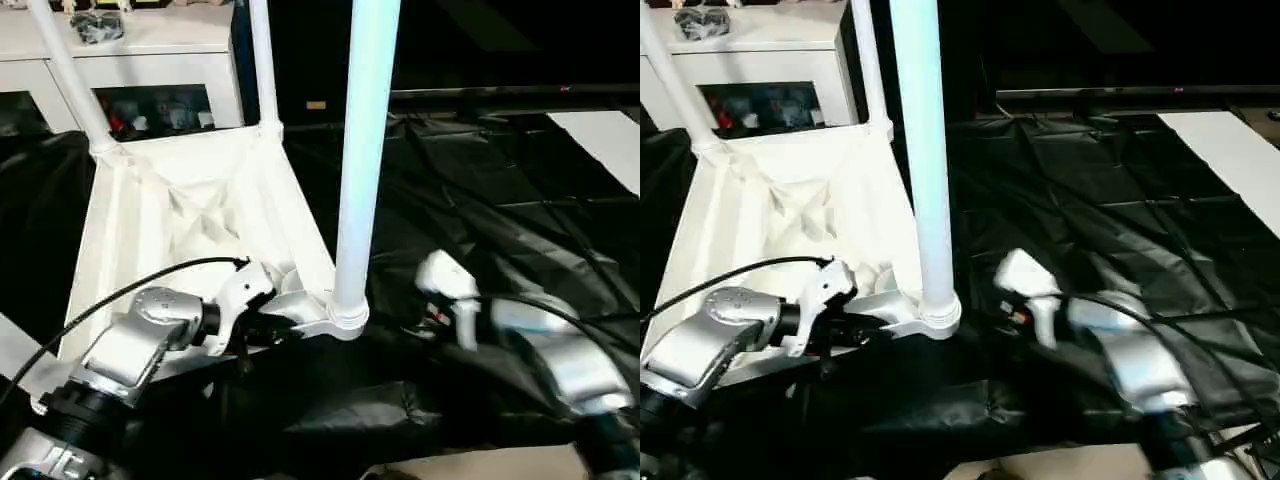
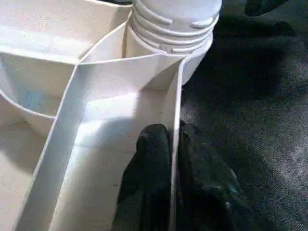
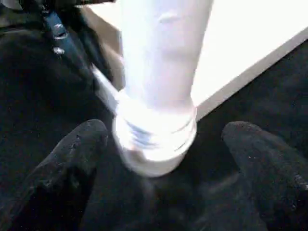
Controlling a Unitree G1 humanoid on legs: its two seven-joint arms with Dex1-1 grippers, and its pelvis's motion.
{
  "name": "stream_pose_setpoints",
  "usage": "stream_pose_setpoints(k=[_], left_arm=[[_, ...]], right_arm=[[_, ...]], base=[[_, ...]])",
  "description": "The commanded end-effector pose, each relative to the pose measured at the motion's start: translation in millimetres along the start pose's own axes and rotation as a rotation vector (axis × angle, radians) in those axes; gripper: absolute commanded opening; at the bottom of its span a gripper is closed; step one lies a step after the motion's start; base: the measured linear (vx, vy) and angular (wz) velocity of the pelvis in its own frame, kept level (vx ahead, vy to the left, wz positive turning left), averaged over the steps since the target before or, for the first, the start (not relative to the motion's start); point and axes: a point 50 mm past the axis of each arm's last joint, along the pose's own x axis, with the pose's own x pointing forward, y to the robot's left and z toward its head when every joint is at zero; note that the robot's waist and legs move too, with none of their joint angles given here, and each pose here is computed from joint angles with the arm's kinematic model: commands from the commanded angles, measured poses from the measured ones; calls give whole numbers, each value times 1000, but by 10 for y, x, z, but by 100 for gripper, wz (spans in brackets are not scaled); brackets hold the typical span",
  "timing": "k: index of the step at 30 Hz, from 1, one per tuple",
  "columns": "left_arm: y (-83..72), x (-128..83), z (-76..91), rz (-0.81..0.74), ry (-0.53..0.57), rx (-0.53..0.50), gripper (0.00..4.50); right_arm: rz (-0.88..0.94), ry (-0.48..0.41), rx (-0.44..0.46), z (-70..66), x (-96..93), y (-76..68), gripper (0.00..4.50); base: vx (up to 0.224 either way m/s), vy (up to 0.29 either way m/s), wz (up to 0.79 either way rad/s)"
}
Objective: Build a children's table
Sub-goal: Rotate leg to tighten
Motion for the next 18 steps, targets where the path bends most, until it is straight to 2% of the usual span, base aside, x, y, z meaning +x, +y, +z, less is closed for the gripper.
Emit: stream_pose_setpoints(k=[1,6,7,10,18], left_arm=[[-35,42,-15,-12,-1,-1,9],[-26,61,-4,-10,-10,-2,0],[-17,72,11,-7,-17,-1,0],[-13,80,25,-6,-21,0,0],[-18,87,24,-9,-23,-3,0]], right_arm=[[-87,7,-34,23,117,-85,450],[-72,4,-16,29,234,-68,450],[-54,9,-18,27,313,-53,432],[-47,6,-16,34,368,-57,413],[-33,0,-15,52,452,-92,338]], base=[[0,0,0],[0,0,0],[0,0,0],[0,0,0],[0,0,0]])
